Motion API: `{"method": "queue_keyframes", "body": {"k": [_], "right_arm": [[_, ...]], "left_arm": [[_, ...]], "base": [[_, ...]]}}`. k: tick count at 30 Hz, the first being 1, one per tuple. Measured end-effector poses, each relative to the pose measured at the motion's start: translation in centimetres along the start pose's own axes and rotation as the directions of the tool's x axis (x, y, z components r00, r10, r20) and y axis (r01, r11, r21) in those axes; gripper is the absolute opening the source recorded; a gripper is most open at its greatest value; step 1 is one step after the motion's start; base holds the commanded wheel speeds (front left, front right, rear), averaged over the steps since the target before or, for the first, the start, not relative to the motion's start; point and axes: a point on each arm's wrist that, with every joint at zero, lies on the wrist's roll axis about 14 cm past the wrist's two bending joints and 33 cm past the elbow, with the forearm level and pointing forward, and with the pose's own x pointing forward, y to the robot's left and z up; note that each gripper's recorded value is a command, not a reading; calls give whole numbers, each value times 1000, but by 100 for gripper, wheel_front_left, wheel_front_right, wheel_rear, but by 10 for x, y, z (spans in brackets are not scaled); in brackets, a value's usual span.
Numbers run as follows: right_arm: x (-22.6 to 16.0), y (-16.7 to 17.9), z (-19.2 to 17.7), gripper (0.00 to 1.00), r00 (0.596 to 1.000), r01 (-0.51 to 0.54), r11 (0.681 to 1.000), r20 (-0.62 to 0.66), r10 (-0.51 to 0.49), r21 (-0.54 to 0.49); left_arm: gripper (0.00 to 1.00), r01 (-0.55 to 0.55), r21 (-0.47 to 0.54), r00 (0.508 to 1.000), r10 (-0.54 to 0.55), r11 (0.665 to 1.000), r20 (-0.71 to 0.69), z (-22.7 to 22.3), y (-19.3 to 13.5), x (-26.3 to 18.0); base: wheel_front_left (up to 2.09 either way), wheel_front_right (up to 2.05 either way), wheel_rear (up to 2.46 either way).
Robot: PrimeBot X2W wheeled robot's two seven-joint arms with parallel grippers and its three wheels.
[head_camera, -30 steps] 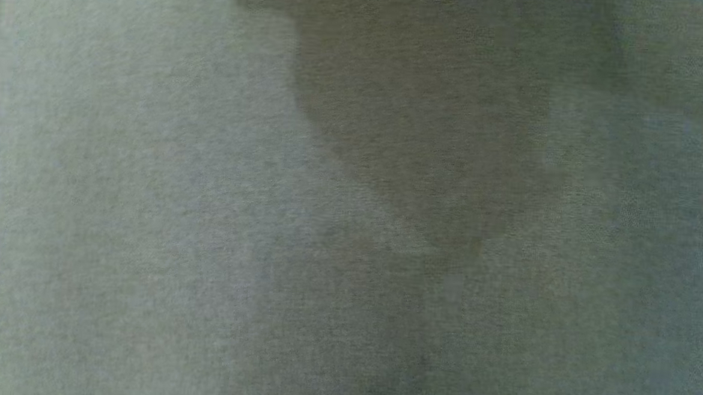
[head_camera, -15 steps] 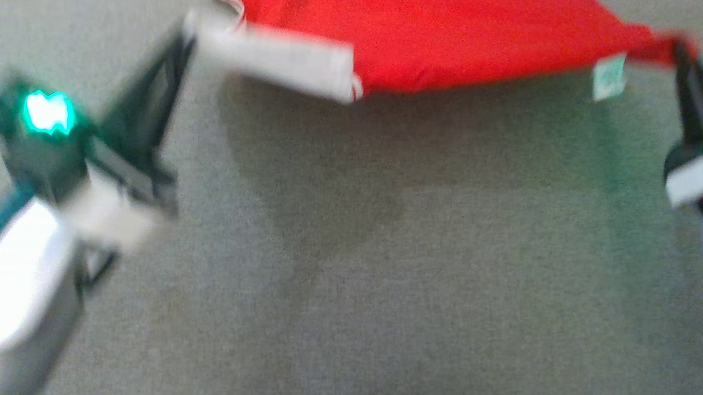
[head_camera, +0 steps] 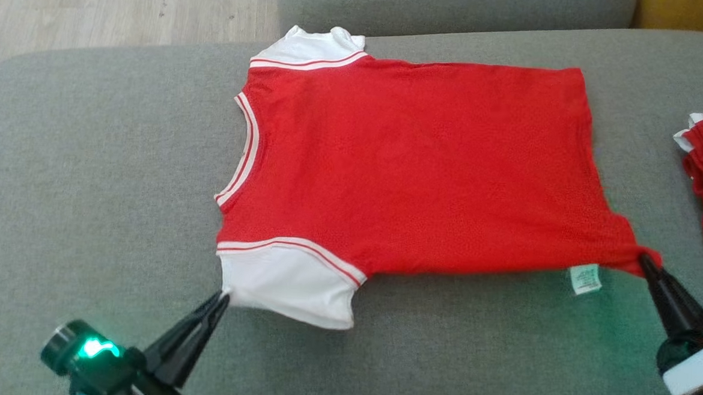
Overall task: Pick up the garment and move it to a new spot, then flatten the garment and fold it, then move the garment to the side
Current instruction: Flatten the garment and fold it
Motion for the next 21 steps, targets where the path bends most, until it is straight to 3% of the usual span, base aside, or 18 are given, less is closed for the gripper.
{"method": "queue_keyframes", "body": {"k": [5,13,21], "right_arm": [[6,-4,18,0,998,12,1000,58,-13,18],[57,-8,55,0,992,0,1000,122,-1,12],[119,-28,54,0,998,32,999,50,-30,-34]], "left_arm": [[0,-12,44,998,9,999,56,21,20,17],[0,-33,170,975,-6,985,221,90,70,95],[0,-23,270,982,-28,963,185,93,106,177]], "base": [[0,0,0],[0,0,0],[0,0,0]]}}
